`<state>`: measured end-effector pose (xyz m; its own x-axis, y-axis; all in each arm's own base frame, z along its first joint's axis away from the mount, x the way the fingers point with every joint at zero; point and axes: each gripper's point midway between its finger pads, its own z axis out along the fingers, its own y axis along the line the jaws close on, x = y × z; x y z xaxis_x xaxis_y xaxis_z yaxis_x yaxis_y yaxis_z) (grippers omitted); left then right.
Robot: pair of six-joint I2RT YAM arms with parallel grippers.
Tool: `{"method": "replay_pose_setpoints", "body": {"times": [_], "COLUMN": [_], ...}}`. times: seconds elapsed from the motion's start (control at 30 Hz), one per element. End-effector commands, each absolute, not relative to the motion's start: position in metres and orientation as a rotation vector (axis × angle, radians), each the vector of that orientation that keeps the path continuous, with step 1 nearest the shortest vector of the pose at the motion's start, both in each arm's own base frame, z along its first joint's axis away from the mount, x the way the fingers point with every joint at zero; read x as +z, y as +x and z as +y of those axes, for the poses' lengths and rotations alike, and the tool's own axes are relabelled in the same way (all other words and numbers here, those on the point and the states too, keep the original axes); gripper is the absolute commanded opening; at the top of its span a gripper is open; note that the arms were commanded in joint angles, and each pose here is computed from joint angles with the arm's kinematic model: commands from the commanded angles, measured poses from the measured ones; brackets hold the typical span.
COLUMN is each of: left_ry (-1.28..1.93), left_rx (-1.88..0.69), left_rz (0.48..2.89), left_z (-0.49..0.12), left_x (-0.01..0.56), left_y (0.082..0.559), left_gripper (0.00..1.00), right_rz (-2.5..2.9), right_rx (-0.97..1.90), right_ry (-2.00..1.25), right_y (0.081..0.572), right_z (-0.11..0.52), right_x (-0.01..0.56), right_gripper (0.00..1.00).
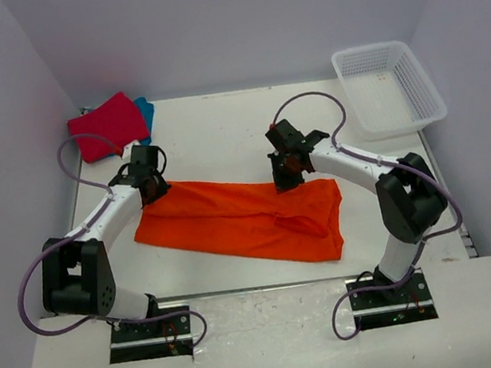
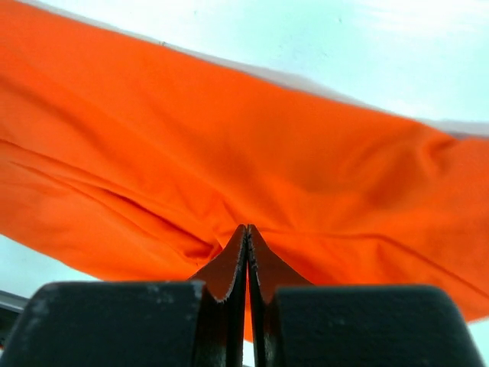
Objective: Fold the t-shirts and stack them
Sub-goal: Fold the other side of the tshirt into a rectangle
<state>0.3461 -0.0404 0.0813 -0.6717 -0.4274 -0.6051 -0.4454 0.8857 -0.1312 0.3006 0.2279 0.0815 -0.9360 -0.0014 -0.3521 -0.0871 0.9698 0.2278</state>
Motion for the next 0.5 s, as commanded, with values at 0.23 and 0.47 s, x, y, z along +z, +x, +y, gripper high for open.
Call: {"method": "replay_pose_setpoints", "body": {"times": [0.23,0.47], "left_ry": [-0.601,-0.604], "left_rx": [0.033,0.045], "left_rz": [2.342,2.347], "left_z": [-0.040,-0.040], "left_x": [0.093,0.088], "left_y": [0.355,0.354], "left_gripper": [0.00,0.00], "right_rz": [2.840,2.842], "right_rx": [0.453,0.478], "right_ry": [-0.175,-0.229], "right_y": [0.262,0.227], "right_z": [0.255,0.265], "right_x": [0.046,0.043], "right_gripper": [0.00,0.00]}}
